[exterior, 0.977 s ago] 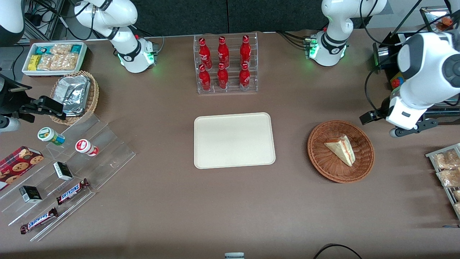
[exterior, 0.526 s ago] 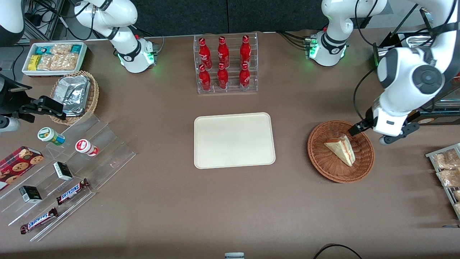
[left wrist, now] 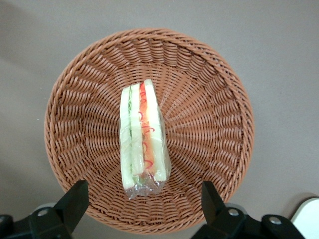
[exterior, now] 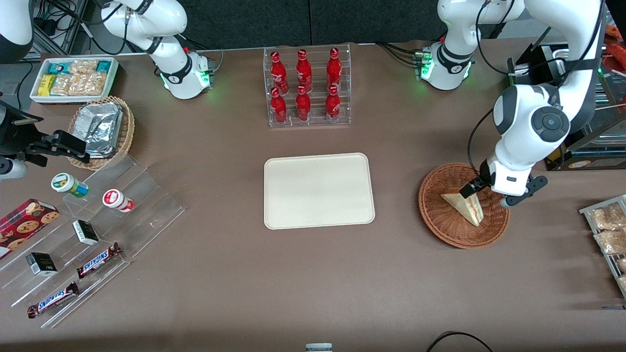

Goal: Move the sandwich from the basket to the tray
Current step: 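Lower the open left gripper around the wrapped sandwich and close it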

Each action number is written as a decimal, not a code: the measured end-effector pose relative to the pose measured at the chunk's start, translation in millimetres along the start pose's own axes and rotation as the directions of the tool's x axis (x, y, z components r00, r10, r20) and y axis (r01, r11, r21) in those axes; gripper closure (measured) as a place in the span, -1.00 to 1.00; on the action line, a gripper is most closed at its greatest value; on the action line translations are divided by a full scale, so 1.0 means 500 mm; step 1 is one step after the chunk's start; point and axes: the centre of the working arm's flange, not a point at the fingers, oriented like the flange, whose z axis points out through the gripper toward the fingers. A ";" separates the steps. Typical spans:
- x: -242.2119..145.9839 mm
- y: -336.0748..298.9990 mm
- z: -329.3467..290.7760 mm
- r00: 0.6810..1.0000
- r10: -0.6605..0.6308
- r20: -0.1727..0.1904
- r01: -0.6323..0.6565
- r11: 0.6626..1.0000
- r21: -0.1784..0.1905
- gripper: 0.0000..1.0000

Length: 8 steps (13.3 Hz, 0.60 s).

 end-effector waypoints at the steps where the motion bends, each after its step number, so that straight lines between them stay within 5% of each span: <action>1: 0.000 0.000 0.013 1.000 -0.001 0.009 0.001 1.000 0.005 -1.00; 4: 0.002 -0.002 0.046 0.999 -0.023 0.030 0.022 1.000 0.019 -1.00; 8: 0.013 0.002 0.082 0.998 -0.063 0.016 0.063 0.998 0.001 -1.00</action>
